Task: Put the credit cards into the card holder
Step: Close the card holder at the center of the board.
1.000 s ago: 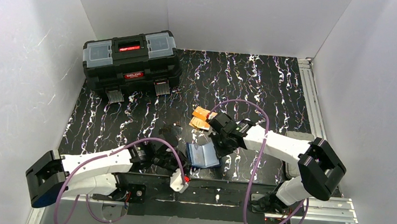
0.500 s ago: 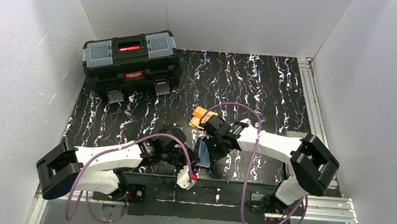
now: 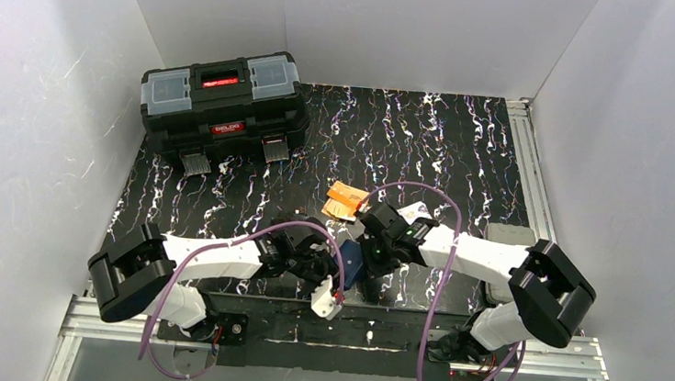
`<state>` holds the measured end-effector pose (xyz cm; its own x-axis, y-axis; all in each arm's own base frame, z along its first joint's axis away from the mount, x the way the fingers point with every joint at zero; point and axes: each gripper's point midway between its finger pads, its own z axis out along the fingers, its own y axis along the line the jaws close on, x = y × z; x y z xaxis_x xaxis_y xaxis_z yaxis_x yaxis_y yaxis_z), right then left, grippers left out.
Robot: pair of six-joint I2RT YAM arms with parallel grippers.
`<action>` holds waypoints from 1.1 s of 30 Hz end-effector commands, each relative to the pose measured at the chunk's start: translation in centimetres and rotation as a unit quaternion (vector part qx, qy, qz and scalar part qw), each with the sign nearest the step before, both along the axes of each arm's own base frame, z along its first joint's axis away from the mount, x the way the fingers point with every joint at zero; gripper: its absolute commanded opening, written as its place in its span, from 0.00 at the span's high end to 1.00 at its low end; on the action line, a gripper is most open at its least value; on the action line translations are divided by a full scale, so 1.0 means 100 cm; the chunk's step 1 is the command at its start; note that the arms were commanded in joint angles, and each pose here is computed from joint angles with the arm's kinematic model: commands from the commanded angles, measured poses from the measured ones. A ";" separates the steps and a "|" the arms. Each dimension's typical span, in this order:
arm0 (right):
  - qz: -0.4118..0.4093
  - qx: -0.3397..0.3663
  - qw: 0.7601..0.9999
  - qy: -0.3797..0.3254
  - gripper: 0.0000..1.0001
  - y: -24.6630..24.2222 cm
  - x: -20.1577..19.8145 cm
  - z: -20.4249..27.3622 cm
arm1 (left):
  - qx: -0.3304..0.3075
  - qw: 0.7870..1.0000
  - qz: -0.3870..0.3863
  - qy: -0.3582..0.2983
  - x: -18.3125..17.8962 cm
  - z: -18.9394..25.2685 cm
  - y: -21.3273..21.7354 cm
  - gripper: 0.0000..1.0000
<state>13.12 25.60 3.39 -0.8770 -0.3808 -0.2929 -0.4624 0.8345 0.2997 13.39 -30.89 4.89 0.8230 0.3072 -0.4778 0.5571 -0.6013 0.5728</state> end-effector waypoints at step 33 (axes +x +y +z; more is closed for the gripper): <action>-0.043 0.043 0.998 0.015 0.92 0.013 0.040 0.016 | 0.164 0.972 0.041 0.166 -0.030 0.039 0.035 0.88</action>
<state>16.85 27.36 4.44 -0.9258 -0.2680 -0.2667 -0.3598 0.8414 0.4033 12.09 -29.06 4.65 0.6442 0.5370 -0.5447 0.7190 -0.6680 0.1918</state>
